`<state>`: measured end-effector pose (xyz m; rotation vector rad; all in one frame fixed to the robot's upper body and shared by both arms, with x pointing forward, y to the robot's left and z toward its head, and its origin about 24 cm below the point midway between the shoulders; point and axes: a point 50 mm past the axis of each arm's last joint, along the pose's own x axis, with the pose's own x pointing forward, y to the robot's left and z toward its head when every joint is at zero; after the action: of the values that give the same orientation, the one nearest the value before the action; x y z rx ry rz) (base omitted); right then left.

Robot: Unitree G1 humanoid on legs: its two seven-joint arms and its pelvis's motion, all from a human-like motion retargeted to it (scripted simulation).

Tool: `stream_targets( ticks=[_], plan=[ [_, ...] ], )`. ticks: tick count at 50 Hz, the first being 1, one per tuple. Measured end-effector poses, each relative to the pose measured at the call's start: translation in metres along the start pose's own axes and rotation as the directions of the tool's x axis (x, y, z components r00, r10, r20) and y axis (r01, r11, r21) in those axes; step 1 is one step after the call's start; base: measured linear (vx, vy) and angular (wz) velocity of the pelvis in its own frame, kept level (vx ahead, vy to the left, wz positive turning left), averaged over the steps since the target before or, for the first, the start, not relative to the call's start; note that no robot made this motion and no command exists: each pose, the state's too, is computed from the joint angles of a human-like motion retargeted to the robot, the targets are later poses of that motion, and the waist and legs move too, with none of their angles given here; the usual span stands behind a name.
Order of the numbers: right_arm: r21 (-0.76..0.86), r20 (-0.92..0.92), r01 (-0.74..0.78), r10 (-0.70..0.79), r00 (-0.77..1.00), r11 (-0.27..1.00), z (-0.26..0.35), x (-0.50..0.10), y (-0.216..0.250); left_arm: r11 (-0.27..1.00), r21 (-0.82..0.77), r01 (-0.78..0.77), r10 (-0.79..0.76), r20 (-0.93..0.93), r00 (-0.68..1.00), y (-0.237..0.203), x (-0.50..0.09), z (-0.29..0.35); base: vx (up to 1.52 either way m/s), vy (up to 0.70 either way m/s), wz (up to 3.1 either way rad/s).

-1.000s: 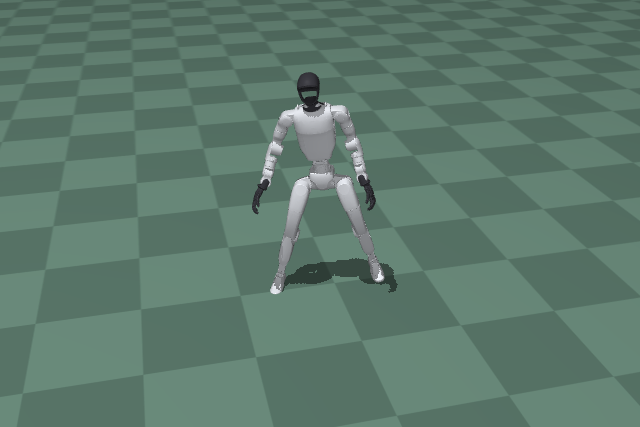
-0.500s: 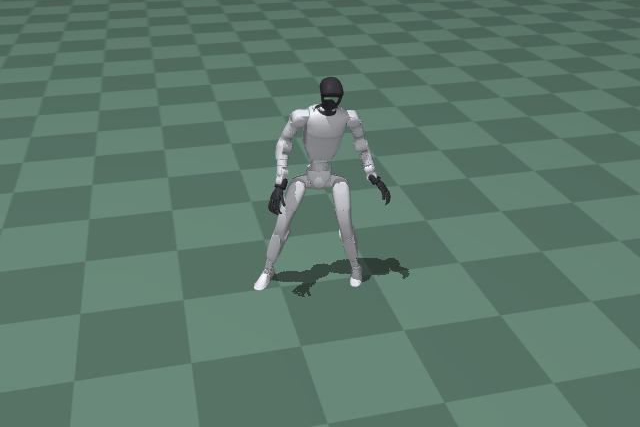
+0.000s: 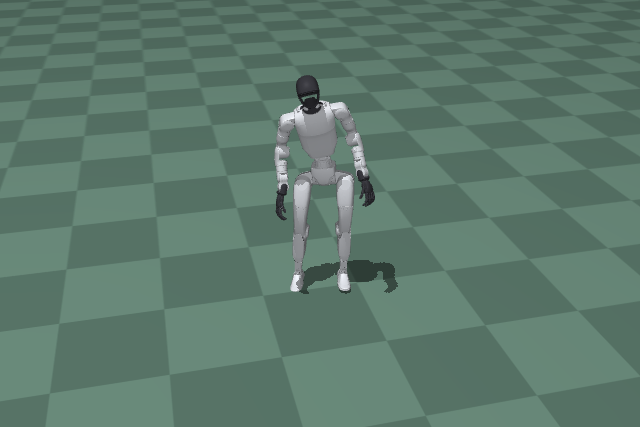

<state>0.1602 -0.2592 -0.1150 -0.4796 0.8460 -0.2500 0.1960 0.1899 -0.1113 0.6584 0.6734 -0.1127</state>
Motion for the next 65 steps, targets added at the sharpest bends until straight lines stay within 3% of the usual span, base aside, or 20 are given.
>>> stream_targets(
  ticks=[7, 18, 22, 28, 34, 40, 45, 53, 65],
  plan=[
    [0.264, -0.203, 0.187, -0.135, 0.970, 0.946, -0.033, -0.003, -0.019, 1.000, 0.009, -0.028, 0.029, -0.123, 0.992, 0.022, -0.002, -0.030, -0.07, 0.19, -0.20],
    [0.190, -0.253, 0.305, -0.253, 0.934, 0.933, -0.073, -0.021, -0.068, 0.955, -0.235, -0.180, 0.101, -0.315, 0.944, 0.031, -0.024, -0.079, -0.11, 0.36, 0.15],
    [0.253, -0.283, 0.382, -0.309, 0.908, 0.889, -0.077, -0.025, -0.073, 0.964, -0.205, -0.168, 0.090, -0.340, 0.936, 0.032, -0.029, -0.089, -0.22, 0.52, 0.12],
    [0.408, -0.392, 0.359, -0.194, 0.899, 0.839, -0.103, -0.040, -0.043, 0.994, 0.018, -0.103, 0.104, -0.314, 0.944, 0.042, -0.026, -0.090, -0.21, 0.63, 0.54],
    [0.499, -0.456, 0.309, -0.058, 0.888, 0.810, -0.101, -0.043, 0.009, 0.972, 0.025, -0.234, 0.228, -0.346, 0.910, 0.063, -0.017, -0.084, -0.16, 0.58, 0.45],
    [0.447, -0.311, 0.149, -0.003, 0.950, 0.882, -0.064, -0.032, 0.031, 0.949, -0.031, -0.315, 0.265, -0.463, 0.846, 0.072, -0.028, -0.104, -0.08, 0.35, 0.59],
    [0.466, -0.138, 0.022, 0.048, 0.989, 0.885, -0.032, -0.019, 0.022, 0.968, -0.014, -0.251, 0.214, -0.478, 0.852, 0.070, -0.029, -0.108, -0.06, 0.28, 0.43],
    [0.382, -0.019, 0.015, -0.008, 1.000, 0.924, 0.006, -0.001, -0.004, 0.986, -0.064, -0.156, 0.109, -0.465, 0.878, 0.032, -0.023, -0.094, -0.03, 0.20, 0.10],
    [0.291, 0.070, 0.005, -0.026, 0.997, 0.957, 0.026, 0.005, -0.018, 0.993, -0.118, -0.005, -0.026, -0.258, 0.966, -0.011, -0.019, -0.055, 0.01, 0.13, -0.53]
  ],
)
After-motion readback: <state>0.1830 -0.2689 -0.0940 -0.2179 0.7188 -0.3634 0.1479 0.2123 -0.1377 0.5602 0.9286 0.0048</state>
